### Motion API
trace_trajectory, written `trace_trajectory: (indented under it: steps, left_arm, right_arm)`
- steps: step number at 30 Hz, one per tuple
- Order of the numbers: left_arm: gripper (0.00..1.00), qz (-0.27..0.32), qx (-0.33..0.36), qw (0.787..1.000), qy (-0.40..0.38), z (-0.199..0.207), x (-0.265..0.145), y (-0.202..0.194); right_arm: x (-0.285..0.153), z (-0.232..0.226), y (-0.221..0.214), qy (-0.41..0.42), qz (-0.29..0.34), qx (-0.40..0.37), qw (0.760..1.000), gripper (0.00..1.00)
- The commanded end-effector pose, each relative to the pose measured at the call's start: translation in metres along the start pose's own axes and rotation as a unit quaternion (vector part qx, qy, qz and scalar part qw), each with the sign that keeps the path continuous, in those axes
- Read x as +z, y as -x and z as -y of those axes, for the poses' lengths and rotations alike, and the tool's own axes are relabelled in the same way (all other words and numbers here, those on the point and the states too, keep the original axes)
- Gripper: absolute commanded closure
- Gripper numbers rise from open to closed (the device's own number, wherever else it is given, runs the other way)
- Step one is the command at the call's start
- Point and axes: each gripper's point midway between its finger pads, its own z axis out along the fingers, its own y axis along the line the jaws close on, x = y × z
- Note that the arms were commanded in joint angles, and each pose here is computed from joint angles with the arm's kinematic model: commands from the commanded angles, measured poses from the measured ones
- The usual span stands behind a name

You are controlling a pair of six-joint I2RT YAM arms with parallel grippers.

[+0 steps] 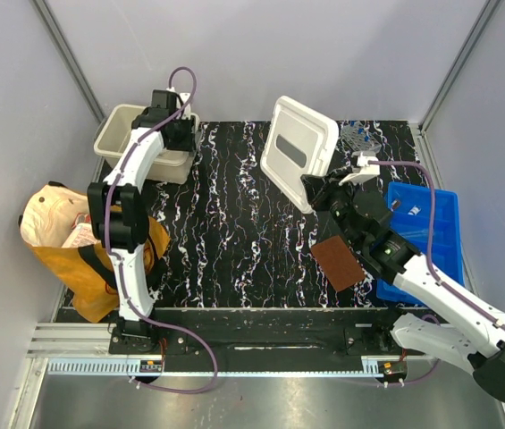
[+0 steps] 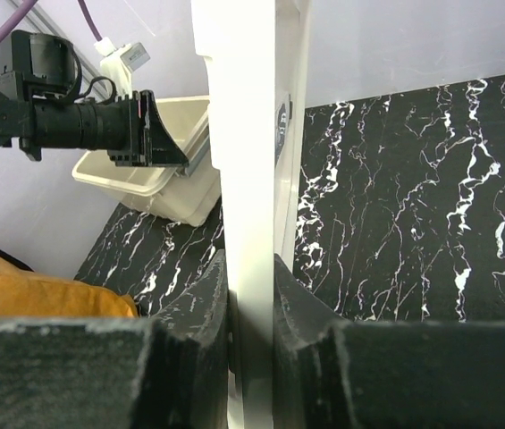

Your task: Organize the chemistry lab equipment

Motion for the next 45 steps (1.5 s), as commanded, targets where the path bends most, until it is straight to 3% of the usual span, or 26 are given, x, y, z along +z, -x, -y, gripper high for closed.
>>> trace_trajectory:
  steps: [1, 10, 15, 17, 20, 26, 29, 38, 45]
  left_arm:
    - [0.67, 0.036, 0.014, 0.998, -0.048, 0.038, -0.031, 0.014]
    - [0.67, 0.046, 0.008, 0.995, -0.085, 0.062, -0.049, 0.014]
    - [0.47, 0.094, 0.001, 0.992, -0.081, 0.064, -0.09, 0.046]
    - [0.4, 0.117, -0.014, 0.992, -0.051, 0.054, -0.113, 0.063]
    - [0.39, 0.149, -0.06, 0.987, -0.012, 0.032, -0.15, 0.086]
    - [0.38, 0.207, -0.12, 0.97, 0.042, -0.003, -0.21, 0.099]
    - [0.37, 0.226, -0.13, 0.963, 0.072, -0.017, -0.23, 0.095]
    - [0.36, 0.202, -0.164, 0.959, 0.11, -0.064, -0.225, 0.057]
    - [0.38, 0.161, -0.201, 0.963, 0.085, -0.081, -0.182, 0.034]
  right_arm:
    - [0.008, -0.028, 0.06, 0.026, 0.084, 0.024, 0.996, 1.0]
    - [0.033, -0.039, 0.057, 0.04, 0.09, 0.046, 0.994, 1.0]
    - [0.064, -0.06, 0.051, 0.069, 0.079, 0.082, 0.991, 1.0]
    - [0.076, -0.074, 0.055, 0.09, 0.08, 0.091, 0.989, 1.0]
    - [0.095, -0.087, 0.055, 0.102, 0.073, 0.11, 0.986, 1.0]
    - [0.132, -0.11, 0.038, 0.137, 0.053, 0.162, 0.976, 1.0]
    - [0.153, -0.129, 0.029, 0.197, 0.046, 0.196, 0.96, 1.0]
    - [0.218, -0.167, -0.019, 0.264, -0.033, 0.297, 0.917, 0.97]
    - [0.268, -0.166, -0.08, 0.249, -0.099, 0.367, 0.891, 0.96]
